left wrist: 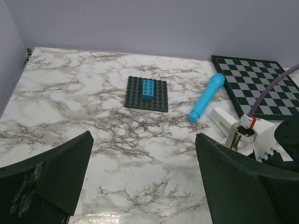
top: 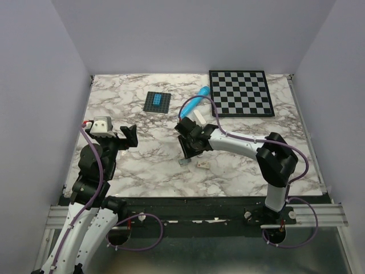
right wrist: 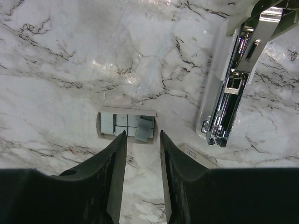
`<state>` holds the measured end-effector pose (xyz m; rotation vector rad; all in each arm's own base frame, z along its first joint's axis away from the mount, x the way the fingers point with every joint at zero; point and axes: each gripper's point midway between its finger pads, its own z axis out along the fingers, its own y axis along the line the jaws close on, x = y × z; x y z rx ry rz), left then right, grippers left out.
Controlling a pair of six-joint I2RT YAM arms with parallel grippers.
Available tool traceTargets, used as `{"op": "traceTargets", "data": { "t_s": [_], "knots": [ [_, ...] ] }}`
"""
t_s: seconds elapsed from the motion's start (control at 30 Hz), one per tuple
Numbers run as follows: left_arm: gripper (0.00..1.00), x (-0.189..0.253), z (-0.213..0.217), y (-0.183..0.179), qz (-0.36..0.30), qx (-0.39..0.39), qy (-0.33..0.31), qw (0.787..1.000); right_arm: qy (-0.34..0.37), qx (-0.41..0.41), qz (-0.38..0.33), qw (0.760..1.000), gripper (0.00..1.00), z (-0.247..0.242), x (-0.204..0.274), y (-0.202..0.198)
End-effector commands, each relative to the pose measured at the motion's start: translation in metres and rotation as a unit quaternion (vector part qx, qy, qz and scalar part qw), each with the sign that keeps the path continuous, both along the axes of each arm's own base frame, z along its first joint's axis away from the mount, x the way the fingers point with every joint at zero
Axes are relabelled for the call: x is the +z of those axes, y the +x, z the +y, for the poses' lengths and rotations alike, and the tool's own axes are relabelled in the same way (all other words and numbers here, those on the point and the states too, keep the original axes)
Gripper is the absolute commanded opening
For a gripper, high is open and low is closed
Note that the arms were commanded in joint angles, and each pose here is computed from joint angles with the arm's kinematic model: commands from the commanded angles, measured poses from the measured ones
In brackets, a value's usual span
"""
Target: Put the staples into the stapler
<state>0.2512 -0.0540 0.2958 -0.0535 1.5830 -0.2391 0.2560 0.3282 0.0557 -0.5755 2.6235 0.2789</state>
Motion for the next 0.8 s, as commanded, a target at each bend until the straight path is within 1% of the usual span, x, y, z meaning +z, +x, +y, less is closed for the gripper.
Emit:
{"op": "traceTargets", "data": {
  "t_s": [0.0, 0.13, 0.2, 0.43, 0.47, 0.77],
  "knots": [
    [0.99, 0.003, -0.003, -0.001, -0.008, -0.01, -0.009, 1.0, -0.01, 0.006, 0.011, 1.0, 0.41, 0.006, -0.006, -0.003],
    [0.99, 0.002, -0.004, 0.0, -0.008, -0.013, -0.008, 1.0, -0.016, 0.005, 0.017, 1.0, 0.4, 0.007, -0.012, -0.003],
    [0.99, 0.002, -0.005, -0.001, -0.008, -0.013, -0.009, 1.0, -0.018, 0.007, 0.021, 1.0, 0.37, 0.007, -0.015, -0.004],
    [0.99, 0.003, -0.005, -0.001, -0.009, -0.014, -0.009, 1.0, -0.021, 0.01, 0.028, 0.999, 0.36, 0.008, -0.019, -0.006],
    [0.99, 0.003, -0.005, -0.001, -0.009, -0.015, -0.008, 1.0, -0.021, 0.012, 0.029, 0.999, 0.34, 0.009, -0.019, -0.007],
    [0.99, 0.003, -0.006, -0.001, -0.01, -0.016, -0.01, 1.0, -0.031, 0.011, 0.038, 0.999, 0.33, 0.008, -0.027, -0.008]
  ]
}}
